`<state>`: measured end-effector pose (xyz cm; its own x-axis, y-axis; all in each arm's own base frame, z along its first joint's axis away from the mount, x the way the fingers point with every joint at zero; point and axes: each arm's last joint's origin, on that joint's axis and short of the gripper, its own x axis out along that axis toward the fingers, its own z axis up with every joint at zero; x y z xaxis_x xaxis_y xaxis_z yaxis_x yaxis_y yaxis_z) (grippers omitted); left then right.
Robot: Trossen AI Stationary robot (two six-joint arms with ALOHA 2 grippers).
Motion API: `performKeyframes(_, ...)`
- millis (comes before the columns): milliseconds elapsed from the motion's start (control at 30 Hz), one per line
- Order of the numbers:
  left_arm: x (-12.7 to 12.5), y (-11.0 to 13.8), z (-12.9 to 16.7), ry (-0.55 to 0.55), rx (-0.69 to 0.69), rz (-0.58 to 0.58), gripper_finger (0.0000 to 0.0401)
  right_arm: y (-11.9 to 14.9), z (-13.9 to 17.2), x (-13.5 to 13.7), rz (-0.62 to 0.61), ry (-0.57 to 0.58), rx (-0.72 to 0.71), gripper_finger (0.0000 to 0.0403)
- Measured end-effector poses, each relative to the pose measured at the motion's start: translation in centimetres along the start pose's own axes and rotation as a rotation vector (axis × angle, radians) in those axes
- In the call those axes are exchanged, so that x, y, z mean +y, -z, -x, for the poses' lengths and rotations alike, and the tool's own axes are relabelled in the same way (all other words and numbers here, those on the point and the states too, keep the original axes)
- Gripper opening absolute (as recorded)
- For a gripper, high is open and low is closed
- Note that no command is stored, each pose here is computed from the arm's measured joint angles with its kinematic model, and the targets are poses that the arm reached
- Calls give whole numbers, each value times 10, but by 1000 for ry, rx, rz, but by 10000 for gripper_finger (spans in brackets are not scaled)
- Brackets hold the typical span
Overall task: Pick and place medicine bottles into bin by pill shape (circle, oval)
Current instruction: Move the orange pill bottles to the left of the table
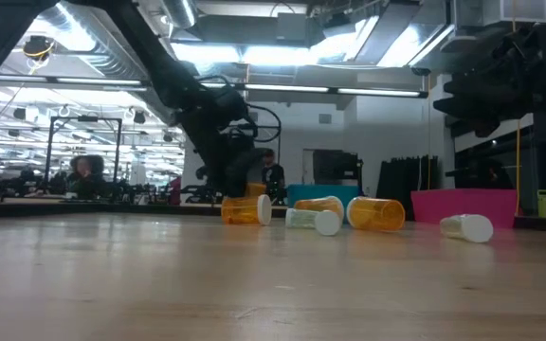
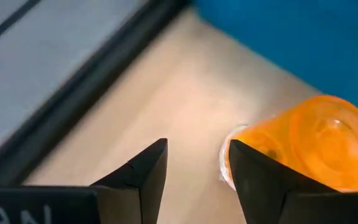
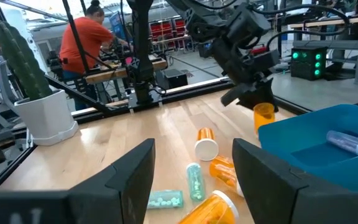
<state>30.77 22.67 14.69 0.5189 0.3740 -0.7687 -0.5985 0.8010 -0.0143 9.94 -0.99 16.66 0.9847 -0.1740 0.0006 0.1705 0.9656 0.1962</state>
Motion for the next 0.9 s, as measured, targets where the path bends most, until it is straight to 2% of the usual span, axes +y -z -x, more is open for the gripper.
performKeyframes(167, -27, 0, 1, 68, -12, -104, 165, 0, 0, 0, -2, -2, 1, 217)
performKeyframes(500, -75, 7, 4, 148, 0, -220, 165, 0, 0, 0, -8, -4, 2, 217)
performKeyframes(667, -97, 10, 7, 184, -7, -222, 165, 0, 0, 0, -7, -5, 3, 217)
performKeyframes(900, -120, 10, 12, 163, -66, -225, 165, 0, 0, 0, -7, -5, 3, 217)
